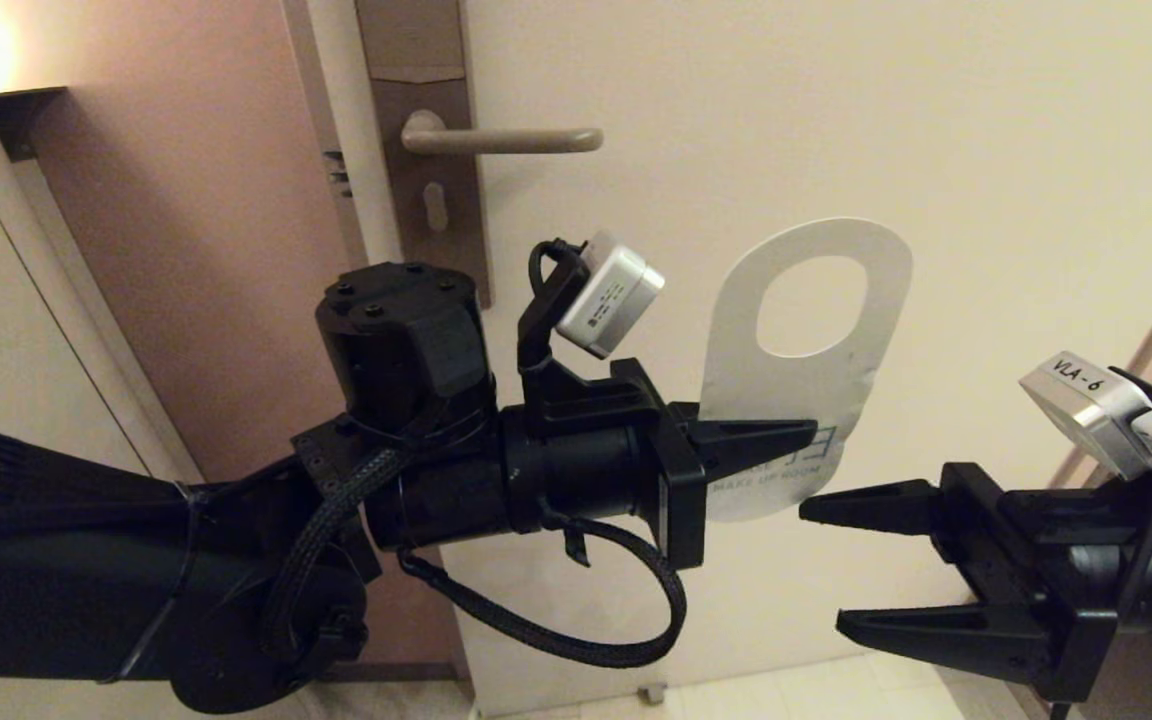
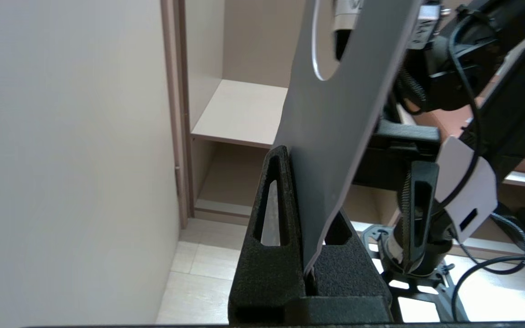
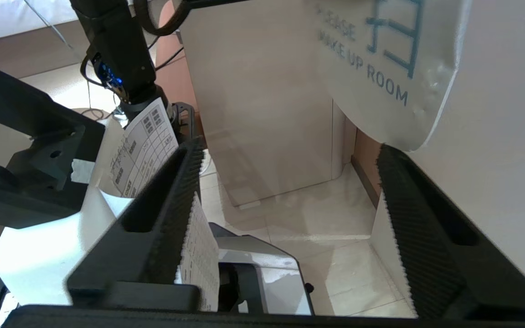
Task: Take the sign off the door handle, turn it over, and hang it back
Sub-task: Hand it to the other hand
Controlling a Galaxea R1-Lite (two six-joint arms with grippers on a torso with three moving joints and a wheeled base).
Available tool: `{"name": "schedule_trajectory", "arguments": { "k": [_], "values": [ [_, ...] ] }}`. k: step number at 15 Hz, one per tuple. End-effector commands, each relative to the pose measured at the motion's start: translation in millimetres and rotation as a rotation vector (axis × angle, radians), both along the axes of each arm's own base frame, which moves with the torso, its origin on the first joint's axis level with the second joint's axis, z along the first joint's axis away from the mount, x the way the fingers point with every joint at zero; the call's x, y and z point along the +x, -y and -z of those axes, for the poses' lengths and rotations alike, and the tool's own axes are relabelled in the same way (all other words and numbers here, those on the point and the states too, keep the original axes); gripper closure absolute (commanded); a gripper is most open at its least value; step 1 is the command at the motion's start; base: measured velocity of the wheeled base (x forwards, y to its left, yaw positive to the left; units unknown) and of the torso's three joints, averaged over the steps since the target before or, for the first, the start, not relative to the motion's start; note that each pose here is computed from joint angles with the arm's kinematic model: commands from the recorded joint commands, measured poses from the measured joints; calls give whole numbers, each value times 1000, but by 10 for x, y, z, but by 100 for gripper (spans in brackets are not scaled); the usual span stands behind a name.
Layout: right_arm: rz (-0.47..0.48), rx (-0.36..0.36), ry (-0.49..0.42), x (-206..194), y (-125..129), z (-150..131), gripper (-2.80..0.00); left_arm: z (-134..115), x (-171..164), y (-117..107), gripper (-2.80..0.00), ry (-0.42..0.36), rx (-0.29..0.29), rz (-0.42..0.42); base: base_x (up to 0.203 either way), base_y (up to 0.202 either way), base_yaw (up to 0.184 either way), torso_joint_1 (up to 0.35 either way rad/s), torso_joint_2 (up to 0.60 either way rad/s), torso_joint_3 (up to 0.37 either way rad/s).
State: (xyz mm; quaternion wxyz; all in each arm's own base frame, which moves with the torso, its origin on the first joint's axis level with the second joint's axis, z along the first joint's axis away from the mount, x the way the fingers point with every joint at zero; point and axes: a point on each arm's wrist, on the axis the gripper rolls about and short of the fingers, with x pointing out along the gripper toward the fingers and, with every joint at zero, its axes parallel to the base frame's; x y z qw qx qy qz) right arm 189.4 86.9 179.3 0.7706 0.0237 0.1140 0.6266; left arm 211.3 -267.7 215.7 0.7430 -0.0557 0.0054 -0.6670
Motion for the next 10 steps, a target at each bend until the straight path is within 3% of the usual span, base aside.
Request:
{"name": "schedule_trajectory", "arguments": {
  "k": [1,10],
  "values": [
    [-7,5,8,8,-7,-18,-280,-10,-23,16,0,4,-6,12,0,0,0,0,0,0],
    [-7,8,18,22,-12,-43,-280,-9,-103,87,0,-7,-19,43,0,0,0,0,0,0]
  ]
}}
